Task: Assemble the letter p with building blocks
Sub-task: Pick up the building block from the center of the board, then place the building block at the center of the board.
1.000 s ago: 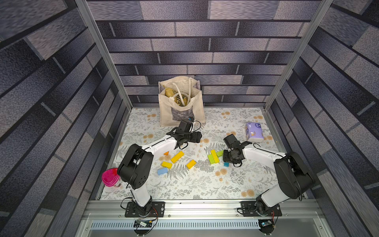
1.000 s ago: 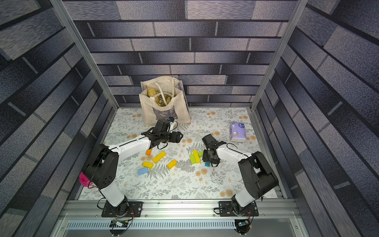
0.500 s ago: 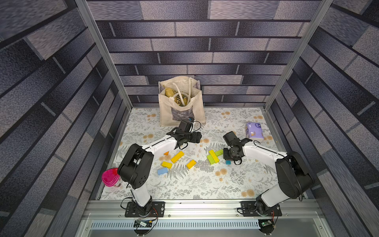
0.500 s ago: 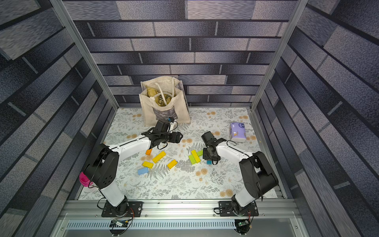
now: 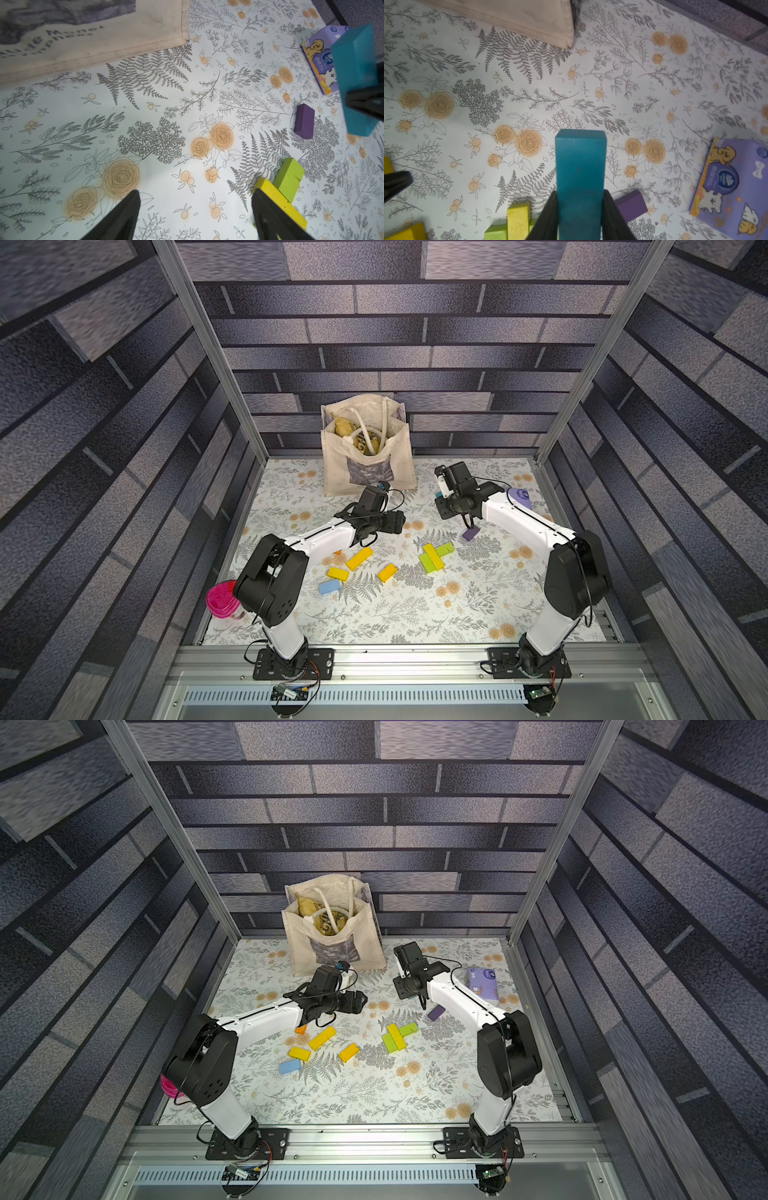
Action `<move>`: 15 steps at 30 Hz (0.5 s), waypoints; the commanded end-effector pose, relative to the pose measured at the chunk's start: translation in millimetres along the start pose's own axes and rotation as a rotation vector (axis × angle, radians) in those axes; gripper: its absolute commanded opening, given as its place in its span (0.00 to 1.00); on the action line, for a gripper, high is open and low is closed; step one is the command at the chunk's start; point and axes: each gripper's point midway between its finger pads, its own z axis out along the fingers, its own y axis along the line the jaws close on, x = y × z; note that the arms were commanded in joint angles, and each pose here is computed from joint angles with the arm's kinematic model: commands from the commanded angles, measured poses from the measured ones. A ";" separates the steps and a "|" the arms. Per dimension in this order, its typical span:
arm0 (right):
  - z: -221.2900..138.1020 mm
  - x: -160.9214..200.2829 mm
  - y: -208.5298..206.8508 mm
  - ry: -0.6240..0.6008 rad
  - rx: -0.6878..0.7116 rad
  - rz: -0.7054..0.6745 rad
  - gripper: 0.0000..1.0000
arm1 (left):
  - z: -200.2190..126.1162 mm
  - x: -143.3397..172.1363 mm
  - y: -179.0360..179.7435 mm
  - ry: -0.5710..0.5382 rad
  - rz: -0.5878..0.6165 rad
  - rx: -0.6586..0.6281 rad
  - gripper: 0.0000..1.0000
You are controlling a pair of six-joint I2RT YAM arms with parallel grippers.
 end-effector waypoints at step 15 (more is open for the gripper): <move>75.0 51.4 45.4 0.237 -0.243 -0.373 0.05 | -20.1 -0.1 22.0 -0.055 -0.075 -0.037 0.90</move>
